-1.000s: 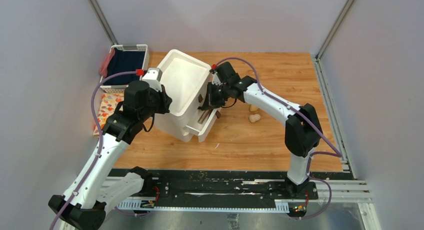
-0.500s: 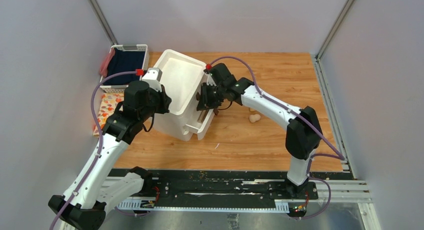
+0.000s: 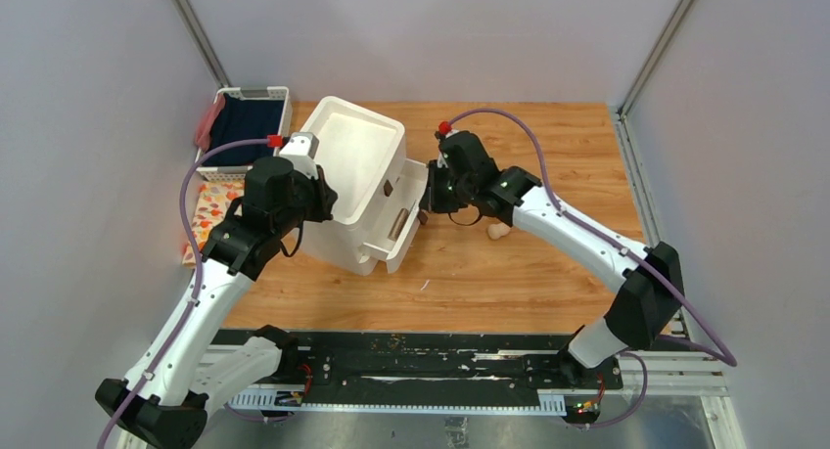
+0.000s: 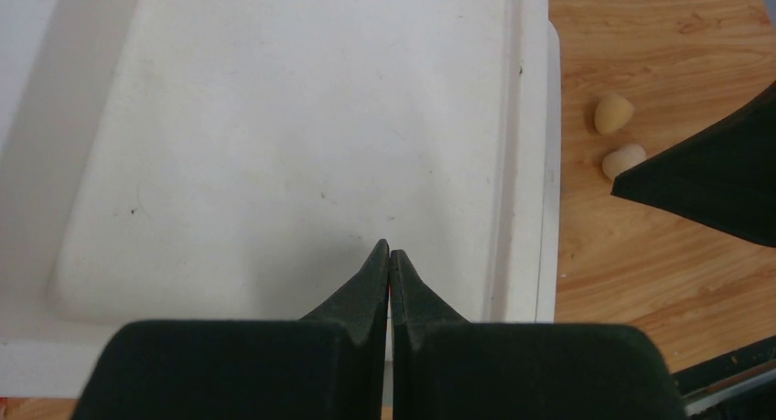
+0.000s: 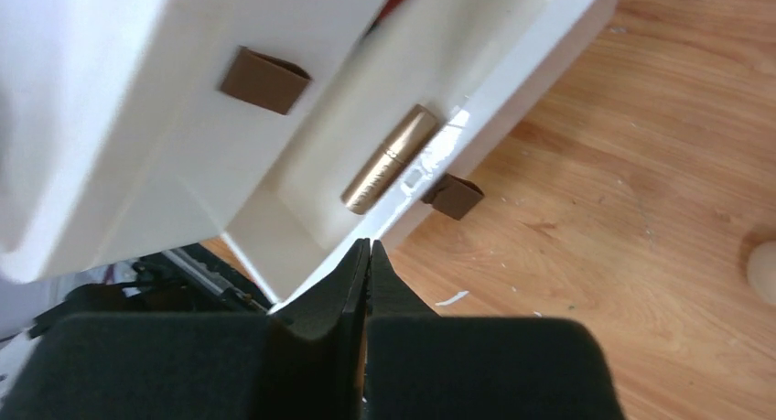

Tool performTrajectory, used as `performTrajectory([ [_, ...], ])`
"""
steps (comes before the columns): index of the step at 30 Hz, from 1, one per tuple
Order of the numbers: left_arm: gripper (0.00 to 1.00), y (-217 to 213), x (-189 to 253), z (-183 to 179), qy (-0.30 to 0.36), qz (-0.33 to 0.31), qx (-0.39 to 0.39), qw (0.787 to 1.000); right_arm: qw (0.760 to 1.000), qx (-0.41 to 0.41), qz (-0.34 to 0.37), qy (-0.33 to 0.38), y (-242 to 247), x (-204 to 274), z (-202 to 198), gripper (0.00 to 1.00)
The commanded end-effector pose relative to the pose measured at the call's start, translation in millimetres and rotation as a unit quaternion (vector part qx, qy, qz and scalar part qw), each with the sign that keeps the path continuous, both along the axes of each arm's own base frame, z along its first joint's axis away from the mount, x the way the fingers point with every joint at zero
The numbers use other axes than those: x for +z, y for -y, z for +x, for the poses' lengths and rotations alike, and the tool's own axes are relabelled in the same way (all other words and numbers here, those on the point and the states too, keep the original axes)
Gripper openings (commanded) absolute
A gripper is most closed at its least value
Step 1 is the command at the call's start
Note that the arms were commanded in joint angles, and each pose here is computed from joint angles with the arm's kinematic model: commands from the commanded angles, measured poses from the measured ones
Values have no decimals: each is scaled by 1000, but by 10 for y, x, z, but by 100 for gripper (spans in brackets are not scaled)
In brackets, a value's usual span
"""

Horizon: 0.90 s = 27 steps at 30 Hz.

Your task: Organize the makeup

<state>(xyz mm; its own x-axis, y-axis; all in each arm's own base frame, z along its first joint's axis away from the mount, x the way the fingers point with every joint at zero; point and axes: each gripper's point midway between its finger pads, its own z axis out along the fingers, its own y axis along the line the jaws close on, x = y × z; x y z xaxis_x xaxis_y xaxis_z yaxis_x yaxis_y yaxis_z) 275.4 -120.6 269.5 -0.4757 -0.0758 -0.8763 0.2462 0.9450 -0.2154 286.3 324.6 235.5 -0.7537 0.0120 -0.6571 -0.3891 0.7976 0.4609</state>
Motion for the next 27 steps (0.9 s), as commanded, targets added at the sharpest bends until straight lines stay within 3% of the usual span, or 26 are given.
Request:
performTrajectory([
  [1,0,39,3,-24,-1,-5,-8,1000,996,-35,-72,-38,138,-590,26,0],
  [5,0,16,3,-33,0,0,-6,1000,991,-56,-108,-49,205,-870,108,0],
  [11,0,8,1,-37,0,1,-5,1000,993,-42,-95,-50,72,-995,168,0],
  [19,0,-1,-12,-34,-1,4,-4,1000,998,34,7,-47,-479,-898,155,0],
  [27,0,1,-20,-30,-3,6,-4,1000,985,120,118,-42,-1139,-687,70,0],
])
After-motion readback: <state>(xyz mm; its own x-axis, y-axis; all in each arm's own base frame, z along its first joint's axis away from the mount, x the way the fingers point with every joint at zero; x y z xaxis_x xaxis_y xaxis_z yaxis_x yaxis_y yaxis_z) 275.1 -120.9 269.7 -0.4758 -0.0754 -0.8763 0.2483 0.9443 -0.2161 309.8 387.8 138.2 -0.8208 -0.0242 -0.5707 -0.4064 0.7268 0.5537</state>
